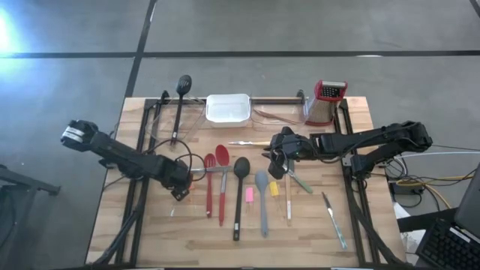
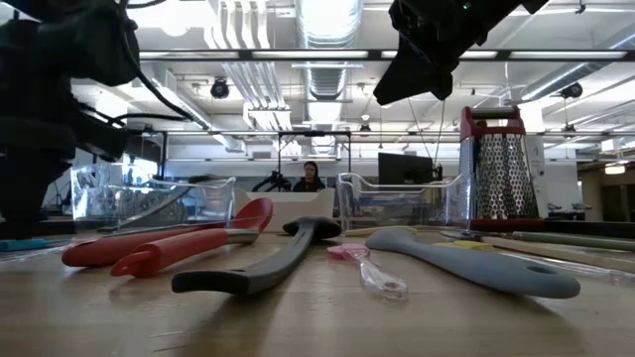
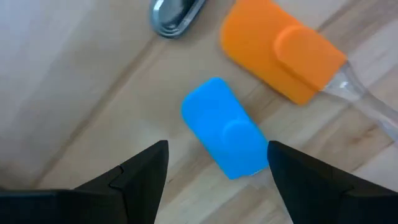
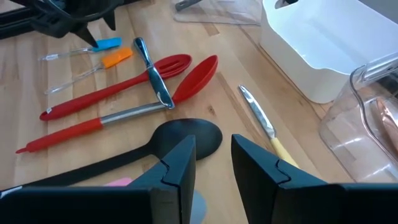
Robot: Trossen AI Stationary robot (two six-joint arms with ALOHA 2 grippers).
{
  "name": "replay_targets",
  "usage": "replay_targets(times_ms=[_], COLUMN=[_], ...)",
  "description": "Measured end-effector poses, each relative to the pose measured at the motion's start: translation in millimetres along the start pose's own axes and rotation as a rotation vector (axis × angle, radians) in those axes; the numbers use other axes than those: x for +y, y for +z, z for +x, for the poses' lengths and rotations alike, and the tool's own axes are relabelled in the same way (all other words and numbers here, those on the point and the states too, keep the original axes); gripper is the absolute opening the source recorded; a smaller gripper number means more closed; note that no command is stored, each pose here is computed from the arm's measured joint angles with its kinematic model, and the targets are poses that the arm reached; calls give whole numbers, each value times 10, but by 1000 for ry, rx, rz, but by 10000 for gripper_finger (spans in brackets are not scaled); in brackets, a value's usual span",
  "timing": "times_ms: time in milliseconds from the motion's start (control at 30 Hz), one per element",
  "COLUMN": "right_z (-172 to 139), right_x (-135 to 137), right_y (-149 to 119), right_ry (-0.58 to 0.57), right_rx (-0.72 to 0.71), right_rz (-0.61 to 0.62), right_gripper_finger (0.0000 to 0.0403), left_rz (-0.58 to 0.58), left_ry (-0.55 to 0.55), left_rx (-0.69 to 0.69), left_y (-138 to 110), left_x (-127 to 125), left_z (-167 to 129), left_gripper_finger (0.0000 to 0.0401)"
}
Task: Pick & Place Kitchen Items
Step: Put the blue spatula into the white bin
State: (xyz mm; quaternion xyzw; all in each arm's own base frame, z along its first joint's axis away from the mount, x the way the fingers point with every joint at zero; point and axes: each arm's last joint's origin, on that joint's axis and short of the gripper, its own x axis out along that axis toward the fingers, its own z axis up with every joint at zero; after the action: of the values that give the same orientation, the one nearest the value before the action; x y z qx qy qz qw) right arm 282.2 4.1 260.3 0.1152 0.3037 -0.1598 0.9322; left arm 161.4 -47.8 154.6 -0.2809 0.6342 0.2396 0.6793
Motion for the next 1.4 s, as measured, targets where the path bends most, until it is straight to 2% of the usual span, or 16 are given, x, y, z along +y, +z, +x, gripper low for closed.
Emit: replay_targets(times_ms=[367,633,767,967,1300,1400], right_z=[0,0,0,0,0,0], right_x=[0,0,0,0,-1,-1], right_y=[0,0,0,1,1,1], right_ry=[0,0,0,0,-1,-1], right_rx=[0,0,-1,-1,-1,-1], right_rz=[4,4,4,4,4,4], right_gripper_finger=[95,95,95,95,95,95], left_rz=[15,-1,-1,-8,-24,-28], left_ry=[-44,-17,-14,12,59,52], left_rx=[-17,13,19,23,37,35], left_y=[58,33,28,16,-25,-17], left_x=[-3,34,40,66,143,127], left_z=[68,154,159,169,230,215], left_gripper_finger=[279,279,266,203,34,34])
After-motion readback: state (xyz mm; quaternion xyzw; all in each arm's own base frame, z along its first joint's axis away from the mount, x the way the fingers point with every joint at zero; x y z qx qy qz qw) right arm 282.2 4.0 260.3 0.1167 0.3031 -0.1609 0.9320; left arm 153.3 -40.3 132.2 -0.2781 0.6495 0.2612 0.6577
